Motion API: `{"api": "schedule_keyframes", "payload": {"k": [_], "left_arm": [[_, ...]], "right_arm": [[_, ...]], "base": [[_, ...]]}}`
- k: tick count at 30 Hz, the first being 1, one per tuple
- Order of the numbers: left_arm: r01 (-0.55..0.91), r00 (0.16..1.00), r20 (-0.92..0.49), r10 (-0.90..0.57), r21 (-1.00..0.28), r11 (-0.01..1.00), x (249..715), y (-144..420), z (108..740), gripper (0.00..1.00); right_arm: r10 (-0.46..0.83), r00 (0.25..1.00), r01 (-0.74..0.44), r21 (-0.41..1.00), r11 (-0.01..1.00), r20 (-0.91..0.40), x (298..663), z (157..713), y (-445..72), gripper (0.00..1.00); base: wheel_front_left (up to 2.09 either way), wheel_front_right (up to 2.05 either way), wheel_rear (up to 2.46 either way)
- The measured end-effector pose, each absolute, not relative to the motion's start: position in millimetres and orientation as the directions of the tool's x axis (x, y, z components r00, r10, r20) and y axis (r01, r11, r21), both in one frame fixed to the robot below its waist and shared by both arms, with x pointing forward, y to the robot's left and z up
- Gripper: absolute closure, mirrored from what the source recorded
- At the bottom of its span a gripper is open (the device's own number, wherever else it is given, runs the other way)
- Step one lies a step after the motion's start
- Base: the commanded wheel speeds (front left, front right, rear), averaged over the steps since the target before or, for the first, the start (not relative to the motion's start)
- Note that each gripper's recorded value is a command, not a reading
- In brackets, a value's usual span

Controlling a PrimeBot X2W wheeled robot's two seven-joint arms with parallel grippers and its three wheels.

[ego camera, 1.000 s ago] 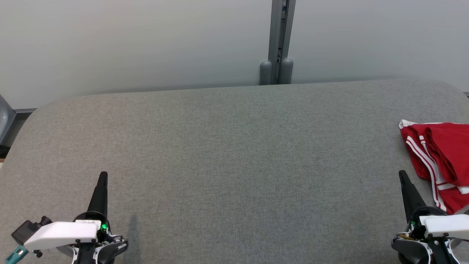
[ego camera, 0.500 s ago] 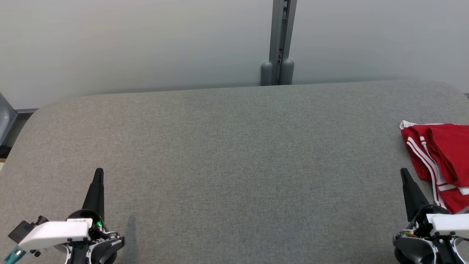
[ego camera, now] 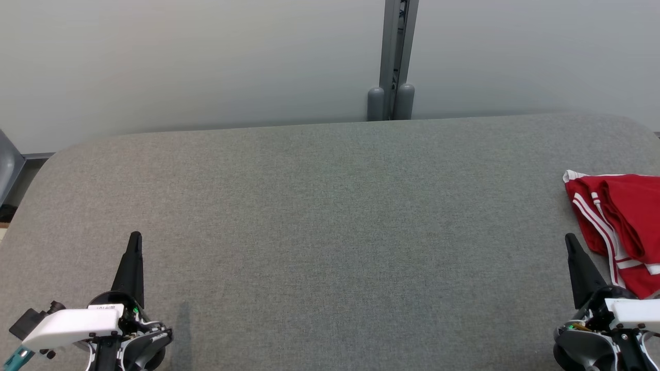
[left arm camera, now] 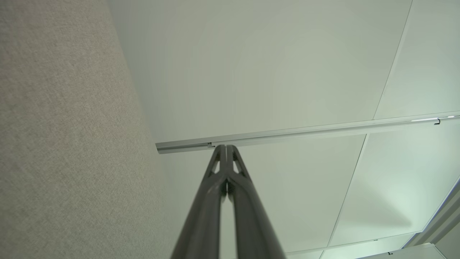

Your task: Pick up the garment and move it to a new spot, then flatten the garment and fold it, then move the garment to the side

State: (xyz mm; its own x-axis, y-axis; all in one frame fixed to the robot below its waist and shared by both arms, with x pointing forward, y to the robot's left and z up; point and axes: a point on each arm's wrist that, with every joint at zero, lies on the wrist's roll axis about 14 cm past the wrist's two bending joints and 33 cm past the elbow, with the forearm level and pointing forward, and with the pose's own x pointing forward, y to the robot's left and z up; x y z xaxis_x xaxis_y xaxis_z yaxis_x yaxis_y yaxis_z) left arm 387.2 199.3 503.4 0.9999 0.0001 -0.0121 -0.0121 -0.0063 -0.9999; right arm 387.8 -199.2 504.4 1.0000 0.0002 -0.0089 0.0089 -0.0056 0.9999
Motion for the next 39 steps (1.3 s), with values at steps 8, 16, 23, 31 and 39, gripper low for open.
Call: {"api": "schedule_keyframes", "payload": {"k": [8,16,23,31,39], "left_arm": [[-0.012,1.0,-0.012,0.0,-1.0,-0.006,387.2,199.3,503.4,1.0],[-0.012,1.0,-0.012,0.0,-1.0,-0.006,387.2,199.3,503.5,1.0],[-0.012,1.0,-0.012,0.0,-1.0,-0.006,387.3,199.3,503.4,1.0],[-0.012,1.0,-0.012,0.0,-1.0,-0.006,387.2,199.3,503.5,1.0],[-0.012,1.0,-0.012,0.0,-1.0,-0.006,387.2,199.3,503.5,1.0]], "right_arm": [[0.0,1.0,0.009,1.0,-0.006,-0.009,387.8,504.4,-199.4,1.0],[-0.001,1.0,0.009,1.0,-0.006,-0.009,387.7,504.5,-199.7,1.0],[0.0,1.0,0.009,1.0,-0.006,-0.009,387.7,504.5,-199.8,1.0],[0.0,1.0,0.009,1.0,-0.006,-0.009,387.7,504.5,-199.7,1.0],[0.0,1.0,0.009,1.0,-0.006,-0.009,387.7,504.4,-199.8,1.0]], "base": [[0.0,0.0,0.0],[0.0,0.0,0.0],[0.0,0.0,0.0],[0.0,0.0,0.0],[0.0,0.0,0.0]]}}
